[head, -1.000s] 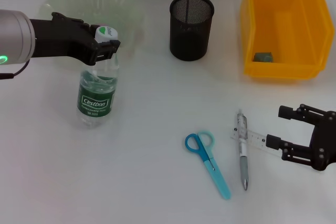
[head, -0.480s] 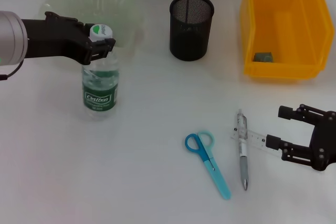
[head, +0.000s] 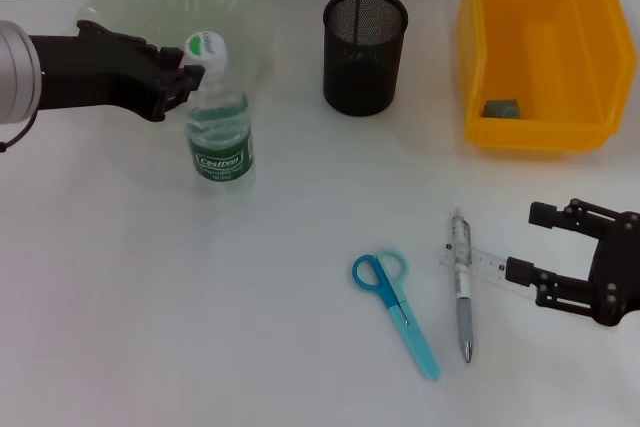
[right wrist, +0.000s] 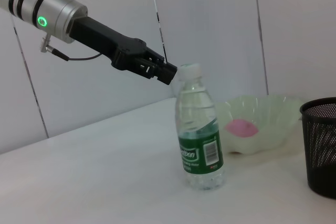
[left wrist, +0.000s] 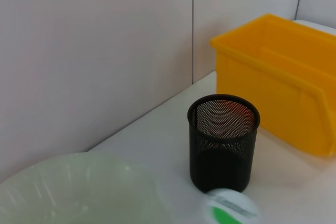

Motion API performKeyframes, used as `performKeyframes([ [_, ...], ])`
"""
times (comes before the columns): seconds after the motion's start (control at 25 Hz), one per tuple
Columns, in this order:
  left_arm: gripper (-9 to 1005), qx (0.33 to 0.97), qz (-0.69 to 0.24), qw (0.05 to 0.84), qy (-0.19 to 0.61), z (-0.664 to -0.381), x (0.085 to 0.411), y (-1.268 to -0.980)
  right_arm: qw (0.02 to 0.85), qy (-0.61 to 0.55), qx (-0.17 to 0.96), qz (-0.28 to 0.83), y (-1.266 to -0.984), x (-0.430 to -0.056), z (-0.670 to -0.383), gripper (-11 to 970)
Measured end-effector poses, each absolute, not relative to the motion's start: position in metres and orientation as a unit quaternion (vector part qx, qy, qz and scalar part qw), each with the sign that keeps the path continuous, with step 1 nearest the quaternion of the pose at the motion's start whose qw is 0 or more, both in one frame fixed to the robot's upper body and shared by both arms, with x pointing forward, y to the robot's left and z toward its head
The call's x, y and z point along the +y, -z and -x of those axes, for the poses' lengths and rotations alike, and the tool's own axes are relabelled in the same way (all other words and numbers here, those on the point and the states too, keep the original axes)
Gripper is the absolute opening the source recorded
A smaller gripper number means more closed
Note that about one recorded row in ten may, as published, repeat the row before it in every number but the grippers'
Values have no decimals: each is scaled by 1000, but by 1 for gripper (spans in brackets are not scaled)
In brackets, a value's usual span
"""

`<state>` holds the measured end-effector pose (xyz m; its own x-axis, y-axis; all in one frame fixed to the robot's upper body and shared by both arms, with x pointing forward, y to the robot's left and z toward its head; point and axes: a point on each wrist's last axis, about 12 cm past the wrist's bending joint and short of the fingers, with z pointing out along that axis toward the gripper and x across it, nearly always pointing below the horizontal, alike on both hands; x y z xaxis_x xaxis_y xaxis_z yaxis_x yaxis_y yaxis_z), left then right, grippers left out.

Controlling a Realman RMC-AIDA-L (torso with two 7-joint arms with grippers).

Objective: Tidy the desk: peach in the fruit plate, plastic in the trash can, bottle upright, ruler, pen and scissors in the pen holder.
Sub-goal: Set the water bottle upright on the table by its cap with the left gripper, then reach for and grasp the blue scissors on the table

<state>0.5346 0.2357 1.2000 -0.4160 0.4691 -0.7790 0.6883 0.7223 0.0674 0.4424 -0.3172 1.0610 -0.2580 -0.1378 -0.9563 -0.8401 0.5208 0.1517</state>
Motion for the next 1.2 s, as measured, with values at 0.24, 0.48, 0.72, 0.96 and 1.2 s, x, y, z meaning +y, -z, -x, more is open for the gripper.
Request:
performKeyframes([
  [0.24, 169, 832, -343, 417, 129, -533, 240, -1202, 503, -350, 713, 342, -1061, -317, -443, 755],
  [0.48, 55, 831, -337, 422, 132, -521, 252, -1214, 504, -346, 713, 342, -1063, -319, -443, 755],
  [0.72, 4, 752, -386, 479, 235, -495, 261, -1220, 498, -356, 719, 330, -1071, -320, -446, 755],
  [0.96, 16, 658, -451, 512, 319, -481, 253, -1196, 478, -362, 729, 330, -1083, -321, -450, 754],
  [1.2, 220, 636, -482, 486, 355, -484, 243, -1162, 442, -365, 747, 336, -1095, -319, -455, 754],
])
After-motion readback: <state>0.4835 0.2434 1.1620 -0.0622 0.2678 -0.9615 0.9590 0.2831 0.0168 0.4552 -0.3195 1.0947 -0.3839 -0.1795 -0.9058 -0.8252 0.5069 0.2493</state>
